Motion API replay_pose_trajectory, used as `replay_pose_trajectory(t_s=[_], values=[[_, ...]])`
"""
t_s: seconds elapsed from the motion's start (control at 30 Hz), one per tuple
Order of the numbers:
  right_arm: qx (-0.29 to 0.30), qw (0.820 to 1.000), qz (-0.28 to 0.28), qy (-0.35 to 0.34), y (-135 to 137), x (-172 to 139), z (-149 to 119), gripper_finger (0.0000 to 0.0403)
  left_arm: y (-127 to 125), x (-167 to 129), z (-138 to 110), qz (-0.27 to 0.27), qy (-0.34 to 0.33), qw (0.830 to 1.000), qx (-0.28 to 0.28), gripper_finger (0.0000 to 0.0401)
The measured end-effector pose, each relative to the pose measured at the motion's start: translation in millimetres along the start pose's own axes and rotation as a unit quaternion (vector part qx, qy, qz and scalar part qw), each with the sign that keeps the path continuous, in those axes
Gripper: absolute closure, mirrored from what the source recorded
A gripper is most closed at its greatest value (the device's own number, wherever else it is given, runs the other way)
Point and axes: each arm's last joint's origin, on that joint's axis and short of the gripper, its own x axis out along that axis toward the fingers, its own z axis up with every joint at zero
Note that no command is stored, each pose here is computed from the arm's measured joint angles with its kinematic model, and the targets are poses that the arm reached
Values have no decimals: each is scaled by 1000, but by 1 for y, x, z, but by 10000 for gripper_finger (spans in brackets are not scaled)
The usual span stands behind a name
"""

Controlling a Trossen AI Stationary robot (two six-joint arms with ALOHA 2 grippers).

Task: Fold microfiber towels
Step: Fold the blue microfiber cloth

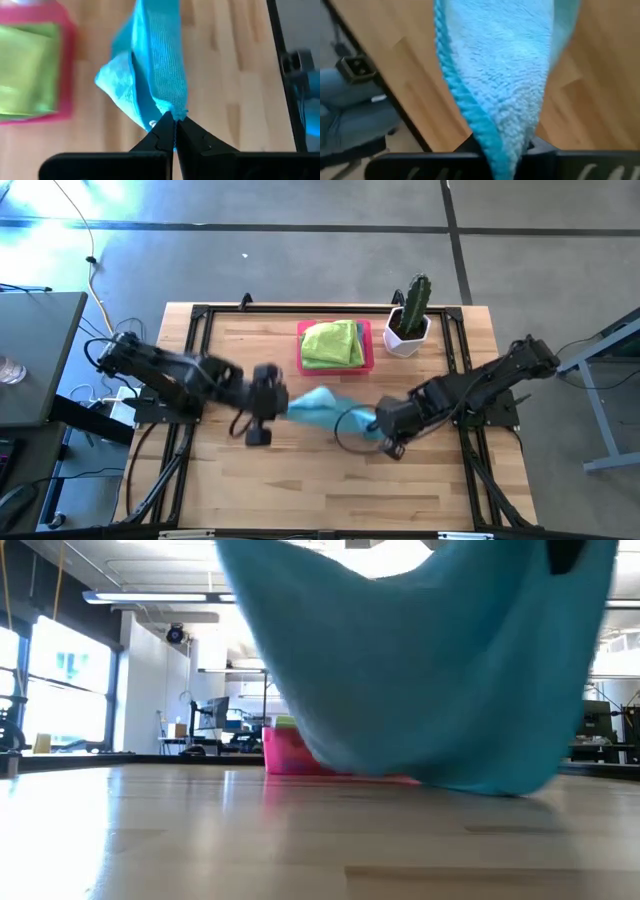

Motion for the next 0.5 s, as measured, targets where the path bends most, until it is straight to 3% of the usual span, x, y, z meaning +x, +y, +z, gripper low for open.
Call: replay_pose_trajectory(t_s=[0.2,0.3,0.5], values=[[-53,999,-3,14,31,39,-11,403,-48,63,-42,-35,-17,999,27,401],[-129,991,-17,37,37,58,-13,403,-58,77,-52,-51,-46,997,37,401],[-250,961,-94,66,26,62,-19,403,-52,75,-52,36,-55,992,109,401]])
